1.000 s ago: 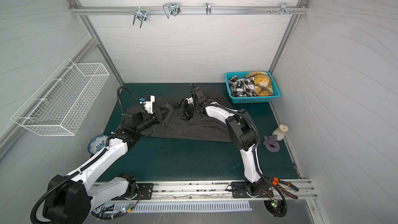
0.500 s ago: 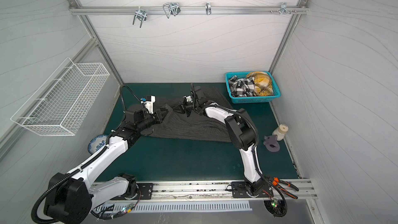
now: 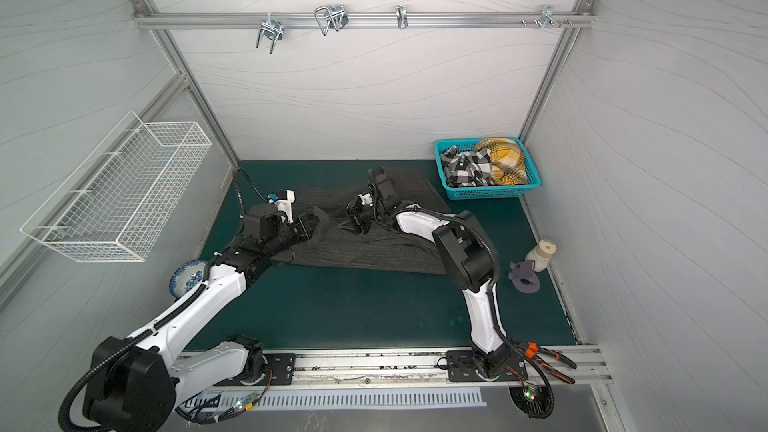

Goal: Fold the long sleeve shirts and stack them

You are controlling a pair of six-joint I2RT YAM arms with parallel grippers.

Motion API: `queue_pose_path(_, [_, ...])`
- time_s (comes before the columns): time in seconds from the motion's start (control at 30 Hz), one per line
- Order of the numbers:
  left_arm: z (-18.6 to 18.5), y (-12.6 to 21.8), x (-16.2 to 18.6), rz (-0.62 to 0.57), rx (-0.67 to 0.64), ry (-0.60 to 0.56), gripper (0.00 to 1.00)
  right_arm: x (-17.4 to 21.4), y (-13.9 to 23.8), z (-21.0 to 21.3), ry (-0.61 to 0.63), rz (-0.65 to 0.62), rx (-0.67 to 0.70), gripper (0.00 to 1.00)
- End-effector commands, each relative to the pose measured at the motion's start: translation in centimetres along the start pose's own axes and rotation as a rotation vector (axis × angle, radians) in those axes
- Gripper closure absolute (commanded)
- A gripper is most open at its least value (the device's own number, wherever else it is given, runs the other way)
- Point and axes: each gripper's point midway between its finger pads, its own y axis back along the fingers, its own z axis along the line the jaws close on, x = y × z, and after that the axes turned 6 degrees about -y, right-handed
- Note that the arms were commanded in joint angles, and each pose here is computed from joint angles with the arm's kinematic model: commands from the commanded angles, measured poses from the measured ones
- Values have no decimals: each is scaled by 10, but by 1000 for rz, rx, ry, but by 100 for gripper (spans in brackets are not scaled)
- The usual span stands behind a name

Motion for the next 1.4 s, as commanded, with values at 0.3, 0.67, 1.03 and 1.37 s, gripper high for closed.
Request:
queue_pose_path(0.3, [-41, 8, -23, -123, 121, -192, 100, 32, 1, 21, -58, 61, -30, 22])
queue_pose_path(0.67, [-44, 3, -31, -170, 137, -260, 100, 35, -1, 36, -107, 61, -79, 91])
queue_pose_path(1.03, [15, 38, 7, 57, -279, 409, 28, 32, -4, 21, 106, -113, 16, 100])
queue_pose_path(1.37, [2, 74, 25, 224, -347, 558, 8, 46, -7, 15, 312, -195, -14, 100])
